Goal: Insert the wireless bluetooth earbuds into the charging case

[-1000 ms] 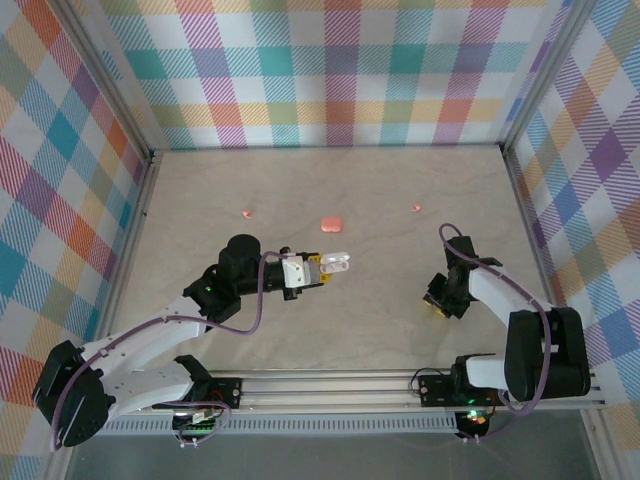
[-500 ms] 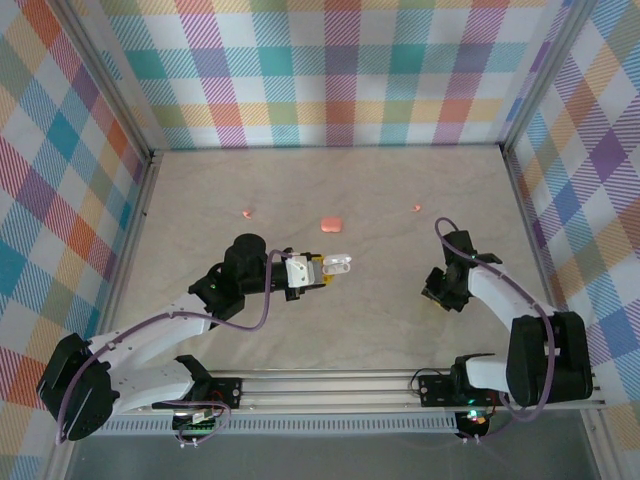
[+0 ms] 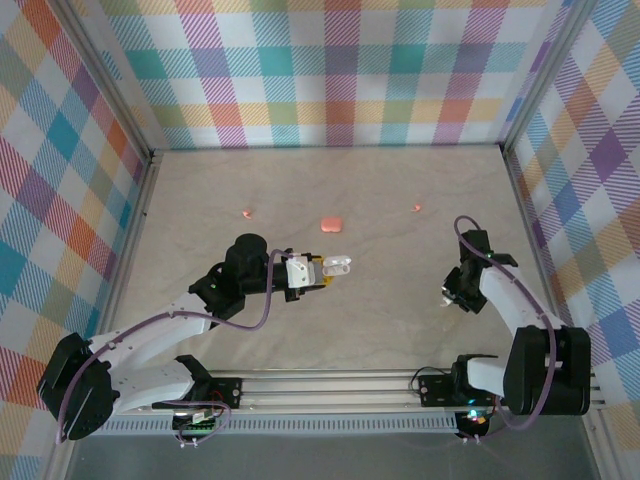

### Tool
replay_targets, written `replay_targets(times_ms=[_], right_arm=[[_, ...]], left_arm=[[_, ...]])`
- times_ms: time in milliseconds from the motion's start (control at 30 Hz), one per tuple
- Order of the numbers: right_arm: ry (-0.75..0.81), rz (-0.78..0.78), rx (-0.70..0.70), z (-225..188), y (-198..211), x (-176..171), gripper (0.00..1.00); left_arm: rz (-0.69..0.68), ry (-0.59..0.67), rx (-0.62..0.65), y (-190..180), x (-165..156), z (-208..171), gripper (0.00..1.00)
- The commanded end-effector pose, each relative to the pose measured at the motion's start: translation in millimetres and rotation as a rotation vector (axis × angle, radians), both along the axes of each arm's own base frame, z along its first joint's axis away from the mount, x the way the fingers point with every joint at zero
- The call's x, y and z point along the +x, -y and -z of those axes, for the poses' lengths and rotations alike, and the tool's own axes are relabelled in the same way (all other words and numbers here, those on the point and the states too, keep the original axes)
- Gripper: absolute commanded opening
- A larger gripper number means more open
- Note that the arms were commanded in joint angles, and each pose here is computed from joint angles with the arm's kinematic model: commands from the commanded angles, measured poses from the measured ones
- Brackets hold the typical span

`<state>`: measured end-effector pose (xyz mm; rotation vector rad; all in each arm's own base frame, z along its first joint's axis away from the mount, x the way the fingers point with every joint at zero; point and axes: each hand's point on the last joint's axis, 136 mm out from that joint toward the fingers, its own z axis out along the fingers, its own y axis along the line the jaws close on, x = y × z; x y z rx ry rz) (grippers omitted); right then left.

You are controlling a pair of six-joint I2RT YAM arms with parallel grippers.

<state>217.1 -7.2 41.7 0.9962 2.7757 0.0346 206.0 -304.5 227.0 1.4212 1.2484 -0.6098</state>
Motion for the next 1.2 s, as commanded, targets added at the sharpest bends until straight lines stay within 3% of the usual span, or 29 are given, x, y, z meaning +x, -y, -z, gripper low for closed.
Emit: replay_targets(times_ms=[0,600,1167], right_arm=[[0.014,-0.046,0.036,3.9,-6.7,11.1,0.26],[-0.075,-0.054,0.079,26.4,-13.9,9.4,0.33],[0.012,-0.181,0.184,11.5,-36.0,28.0,0.23]], left_arm=[[0.029,0.025,-0.010,4.5,-3.7,-11.0,0.06],[0.034,0.012,0.007,6.3,-2.3,-8.5,0.05],[0.042,-0.020,-0.004,7.1,-5.4,-10.6,0.04]])
